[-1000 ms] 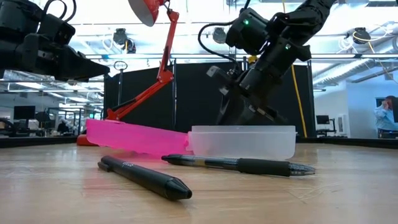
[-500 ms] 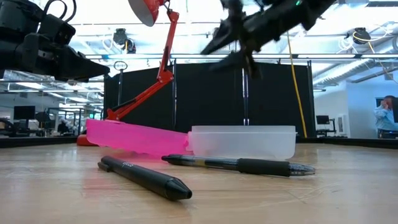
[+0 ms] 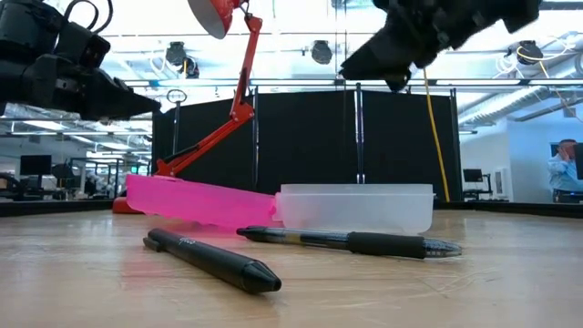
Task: Pick & place school supplies into a supply box
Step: Put the right black pen into the pink supply box
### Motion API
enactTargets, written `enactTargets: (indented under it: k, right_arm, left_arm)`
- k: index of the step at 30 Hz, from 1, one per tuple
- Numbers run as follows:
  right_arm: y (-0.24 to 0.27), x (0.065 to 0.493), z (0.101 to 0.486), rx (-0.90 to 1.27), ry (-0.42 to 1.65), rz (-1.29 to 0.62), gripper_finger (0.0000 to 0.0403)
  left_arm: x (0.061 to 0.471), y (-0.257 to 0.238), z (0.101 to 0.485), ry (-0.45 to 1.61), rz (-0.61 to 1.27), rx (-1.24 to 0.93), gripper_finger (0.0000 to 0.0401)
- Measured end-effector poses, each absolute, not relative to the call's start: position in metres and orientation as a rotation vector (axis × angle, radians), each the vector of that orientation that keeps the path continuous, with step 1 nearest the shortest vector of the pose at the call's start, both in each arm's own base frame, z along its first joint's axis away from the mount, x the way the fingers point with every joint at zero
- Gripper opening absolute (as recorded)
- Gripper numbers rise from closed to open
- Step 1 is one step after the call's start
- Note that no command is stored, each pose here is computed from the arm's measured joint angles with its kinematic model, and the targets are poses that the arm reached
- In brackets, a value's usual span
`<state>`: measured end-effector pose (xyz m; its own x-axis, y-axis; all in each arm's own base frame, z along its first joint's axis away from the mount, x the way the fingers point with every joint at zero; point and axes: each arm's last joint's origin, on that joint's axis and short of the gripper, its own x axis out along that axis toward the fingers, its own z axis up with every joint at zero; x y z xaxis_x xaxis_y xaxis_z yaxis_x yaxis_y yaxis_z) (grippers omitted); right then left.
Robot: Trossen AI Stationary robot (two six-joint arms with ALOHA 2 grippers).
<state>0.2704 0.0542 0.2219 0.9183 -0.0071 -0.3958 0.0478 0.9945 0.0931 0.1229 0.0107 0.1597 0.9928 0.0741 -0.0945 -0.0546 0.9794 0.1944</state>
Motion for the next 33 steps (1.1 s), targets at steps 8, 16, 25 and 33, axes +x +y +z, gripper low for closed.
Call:
enactTargets:
  k: [8,16,25,33]
  right_arm:
    - [0.056,0.245,0.179,0.090,0.422,0.072,0.0011]
    - [0.057,0.233,0.168,-0.060,0.388,0.125,0.0002]
    - [0.044,0.189,0.192,-0.149,0.166,0.123,0.0001]
    - [0.032,0.146,0.190,-0.053,-0.082,0.108,0.0000]
  left_arm:
    - [0.122,0.011,0.183,-0.136,0.103,0.346,0.0037]
    - [0.123,0.011,0.181,-0.116,0.095,0.348,0.0037]
    - [0.123,0.011,0.177,-0.078,0.099,0.190,0.0037]
    - [0.124,0.011,0.163,0.068,0.079,0.072,0.0037]
